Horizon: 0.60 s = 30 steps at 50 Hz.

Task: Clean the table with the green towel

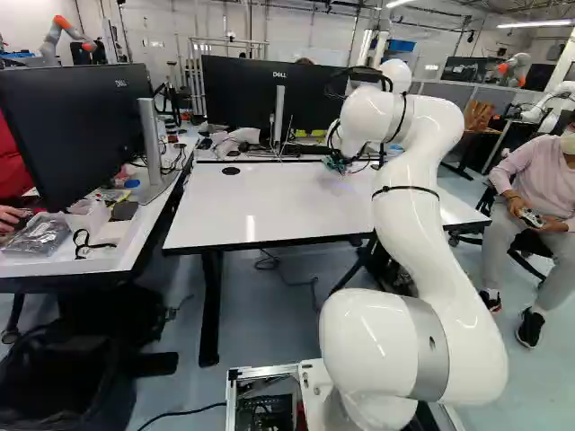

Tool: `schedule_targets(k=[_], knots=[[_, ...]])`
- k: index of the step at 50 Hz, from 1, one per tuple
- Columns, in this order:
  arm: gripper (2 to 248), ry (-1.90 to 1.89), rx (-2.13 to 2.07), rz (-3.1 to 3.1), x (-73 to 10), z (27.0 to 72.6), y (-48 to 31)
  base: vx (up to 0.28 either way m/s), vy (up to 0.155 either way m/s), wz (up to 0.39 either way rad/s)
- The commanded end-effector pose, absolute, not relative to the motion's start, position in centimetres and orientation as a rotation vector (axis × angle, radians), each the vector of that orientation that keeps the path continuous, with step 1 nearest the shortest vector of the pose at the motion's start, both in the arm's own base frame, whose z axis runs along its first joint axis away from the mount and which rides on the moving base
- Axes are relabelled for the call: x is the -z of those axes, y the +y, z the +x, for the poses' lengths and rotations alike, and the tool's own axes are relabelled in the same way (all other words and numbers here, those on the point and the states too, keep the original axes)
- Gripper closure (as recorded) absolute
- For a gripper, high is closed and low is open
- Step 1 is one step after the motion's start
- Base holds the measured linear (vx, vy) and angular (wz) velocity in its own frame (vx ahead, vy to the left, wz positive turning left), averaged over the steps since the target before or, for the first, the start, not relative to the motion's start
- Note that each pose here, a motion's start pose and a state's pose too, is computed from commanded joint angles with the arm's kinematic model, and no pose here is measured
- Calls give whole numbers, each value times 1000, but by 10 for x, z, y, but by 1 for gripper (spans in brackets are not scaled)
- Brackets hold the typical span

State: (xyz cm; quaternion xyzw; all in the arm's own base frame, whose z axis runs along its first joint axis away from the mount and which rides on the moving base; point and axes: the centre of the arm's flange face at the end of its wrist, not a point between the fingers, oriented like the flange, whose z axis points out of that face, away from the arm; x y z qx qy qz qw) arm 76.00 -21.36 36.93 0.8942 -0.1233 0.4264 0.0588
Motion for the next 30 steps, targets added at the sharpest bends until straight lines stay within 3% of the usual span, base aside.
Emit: schedule_targets(k=[30], knots=[[192, -331, -1226, 2768, -378, 723, -175, 0, 0, 0]])
